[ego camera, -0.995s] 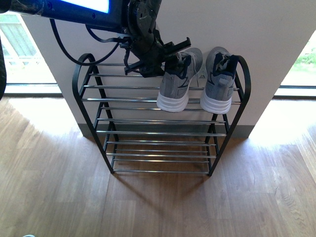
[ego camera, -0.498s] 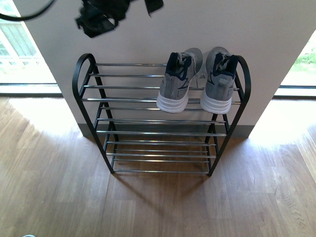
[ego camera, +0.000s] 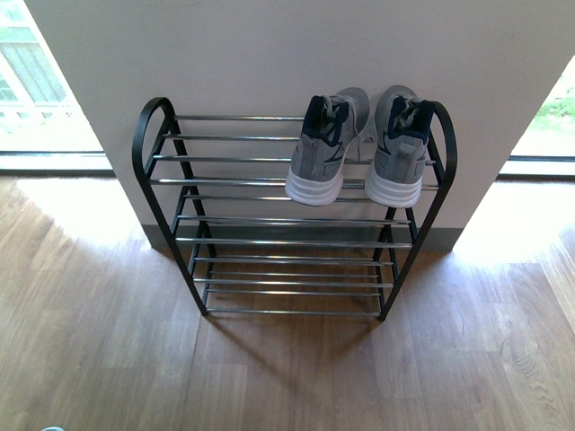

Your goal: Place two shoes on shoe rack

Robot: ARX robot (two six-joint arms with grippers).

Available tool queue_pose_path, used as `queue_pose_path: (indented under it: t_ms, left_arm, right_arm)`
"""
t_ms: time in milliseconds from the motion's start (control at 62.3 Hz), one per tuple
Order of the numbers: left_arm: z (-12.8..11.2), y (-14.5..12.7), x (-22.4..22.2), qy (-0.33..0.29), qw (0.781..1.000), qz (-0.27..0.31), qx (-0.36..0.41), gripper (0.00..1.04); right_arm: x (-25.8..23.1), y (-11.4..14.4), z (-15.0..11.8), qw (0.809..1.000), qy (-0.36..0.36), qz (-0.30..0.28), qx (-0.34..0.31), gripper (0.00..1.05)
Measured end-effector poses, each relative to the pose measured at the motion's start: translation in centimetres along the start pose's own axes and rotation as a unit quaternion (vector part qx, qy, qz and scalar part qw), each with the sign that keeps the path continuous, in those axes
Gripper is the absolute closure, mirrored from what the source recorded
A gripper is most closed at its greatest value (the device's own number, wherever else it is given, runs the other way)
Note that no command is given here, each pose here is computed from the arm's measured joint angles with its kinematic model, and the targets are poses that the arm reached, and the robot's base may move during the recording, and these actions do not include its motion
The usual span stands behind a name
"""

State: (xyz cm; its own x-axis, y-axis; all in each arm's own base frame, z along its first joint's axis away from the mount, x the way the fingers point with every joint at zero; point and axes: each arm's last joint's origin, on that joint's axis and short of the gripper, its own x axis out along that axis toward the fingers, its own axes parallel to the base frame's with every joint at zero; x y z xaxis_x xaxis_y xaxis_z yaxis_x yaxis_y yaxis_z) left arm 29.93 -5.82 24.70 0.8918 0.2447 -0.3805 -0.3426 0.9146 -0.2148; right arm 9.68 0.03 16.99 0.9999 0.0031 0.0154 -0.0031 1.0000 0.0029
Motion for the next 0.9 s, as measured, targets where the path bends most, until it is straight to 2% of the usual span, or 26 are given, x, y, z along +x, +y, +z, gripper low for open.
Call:
queue_pose_path:
  t_ms: [96,209,289,369,449,626,899]
  left_arm:
    - [-0.6,2.2,-2.9,-0.012,0.999,0.03,-0.002,0.09]
    - [-0.6,3.4,-4.6,-0.034,0.999,0.015,-0.01,0.11]
    - [-1.0,4.3,-5.0,-0.1,0.989,-0.109,0.023,0.25]
    - [-2.3,5.4,-5.6,-0.149,0.973,-0.161,0.075,0.39]
    - [-3.9,7.0,-6.6,-0.17,0.966,-0.16,0.116,0.61]
    - [-6.3,9.3,-7.9,-0.17,0.964,-0.156,0.132,1.04]
    - [-8.1,11.7,-9.3,-0.171,0.964,-0.155,0.135,1.04]
  right_arm:
    - [0.0,0.0,0.0,1.0,0.0,0.0,0.0,0.09]
    - [0.0,0.0,0.0,1.0,0.0,0.0,0.0,0.09]
    - [0.0,0.0,0.0,1.0,0.0,0.0,0.0,0.09]
    - [0.0,0.0,0.0,1.0,0.0,0.0,0.0,0.09]
    - [0.0,0.0,0.0,1.0,0.0,0.0,0.0,0.09]
    - [0.0,0.0,0.0,1.0,0.0,0.0,0.0,0.09]
    - [0.0,0.0,0.0,1.0,0.0,0.0,0.0,0.09]
